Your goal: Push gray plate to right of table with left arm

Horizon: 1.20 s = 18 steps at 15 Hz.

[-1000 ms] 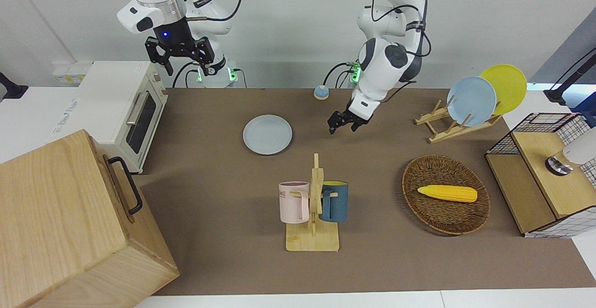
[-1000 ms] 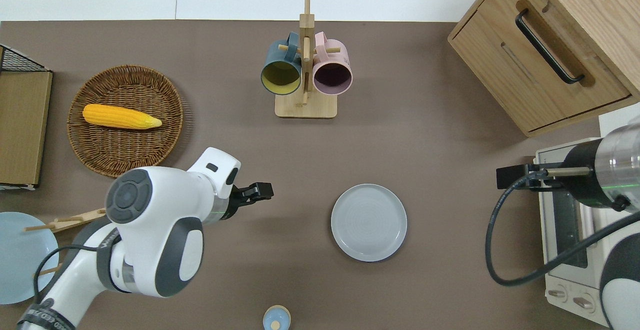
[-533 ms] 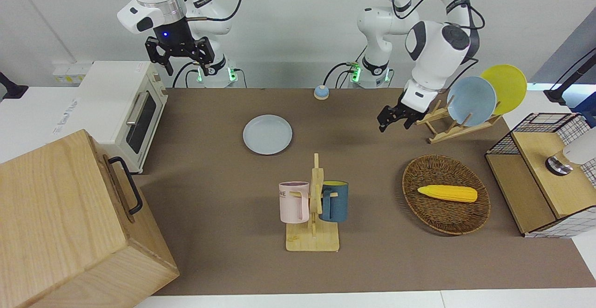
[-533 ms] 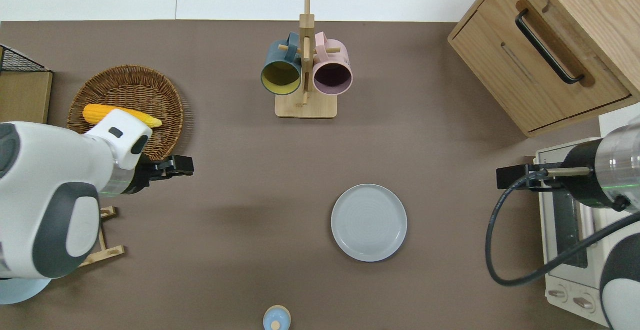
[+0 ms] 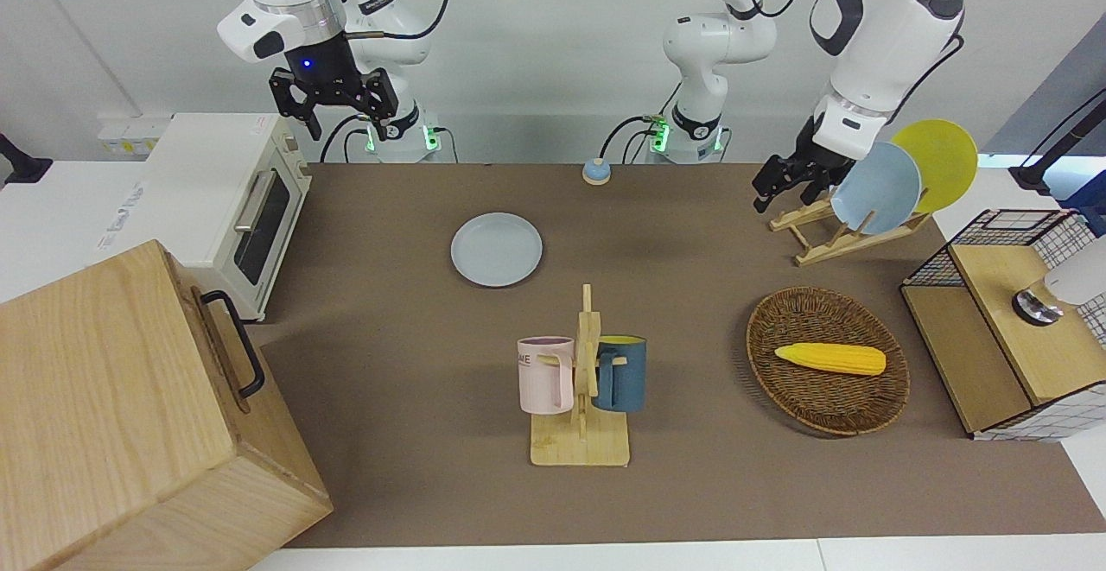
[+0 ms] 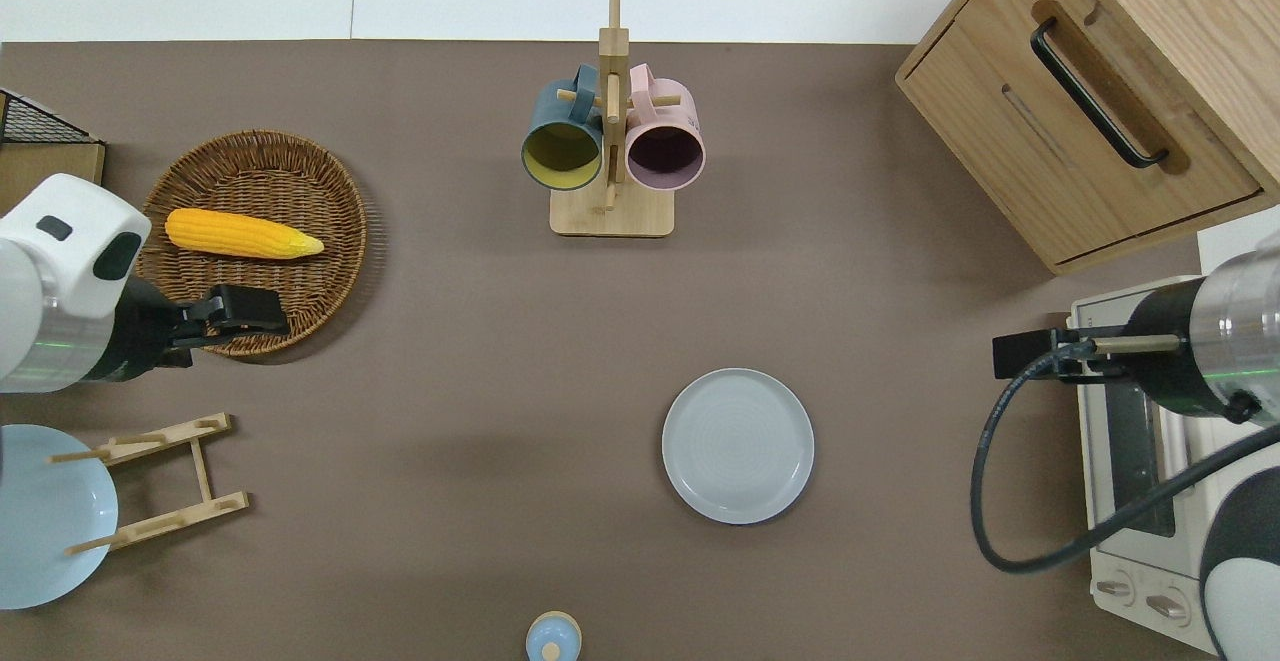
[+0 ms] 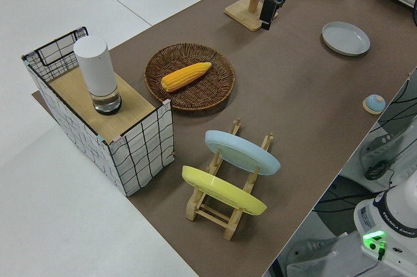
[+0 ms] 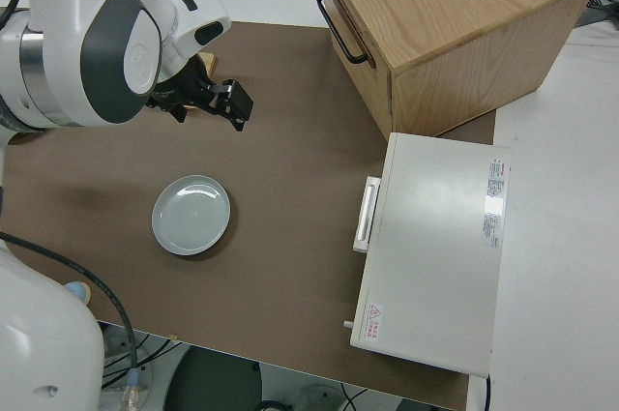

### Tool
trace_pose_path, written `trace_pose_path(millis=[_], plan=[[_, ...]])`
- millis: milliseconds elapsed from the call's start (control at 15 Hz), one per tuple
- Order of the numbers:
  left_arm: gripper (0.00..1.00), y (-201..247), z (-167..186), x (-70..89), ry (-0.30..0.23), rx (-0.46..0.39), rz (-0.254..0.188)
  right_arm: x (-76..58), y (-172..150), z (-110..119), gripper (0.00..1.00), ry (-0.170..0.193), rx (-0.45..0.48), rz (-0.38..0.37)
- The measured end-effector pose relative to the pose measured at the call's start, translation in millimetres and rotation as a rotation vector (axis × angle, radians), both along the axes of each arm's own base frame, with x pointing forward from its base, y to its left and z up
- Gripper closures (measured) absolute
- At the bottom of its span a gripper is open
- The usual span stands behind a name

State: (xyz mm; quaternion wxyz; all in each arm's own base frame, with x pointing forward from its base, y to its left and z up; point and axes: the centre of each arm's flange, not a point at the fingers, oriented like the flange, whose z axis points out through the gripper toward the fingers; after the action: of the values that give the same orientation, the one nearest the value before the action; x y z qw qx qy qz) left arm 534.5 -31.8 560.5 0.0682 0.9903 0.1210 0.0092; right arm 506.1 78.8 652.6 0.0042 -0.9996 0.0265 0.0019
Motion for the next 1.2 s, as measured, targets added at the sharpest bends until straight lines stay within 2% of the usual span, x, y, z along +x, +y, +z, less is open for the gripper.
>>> trace_pose_path(millis=[333, 733, 1200], plan=[[0.00, 11, 55, -1.8, -0.037, 0.002, 0.008, 0.0, 0, 0, 0.00, 0.000, 0.000, 0.000], [0.00, 16, 61, -1.7, -0.045, 0.090, -0.005, 0.0, 0, 0, 0.00, 0.000, 0.000, 0.000], [0.00, 15, 64, -1.5, -0.052, 0.105, -0.009, 0.0, 0, 0, 0.00, 0.000, 0.000, 0.000]])
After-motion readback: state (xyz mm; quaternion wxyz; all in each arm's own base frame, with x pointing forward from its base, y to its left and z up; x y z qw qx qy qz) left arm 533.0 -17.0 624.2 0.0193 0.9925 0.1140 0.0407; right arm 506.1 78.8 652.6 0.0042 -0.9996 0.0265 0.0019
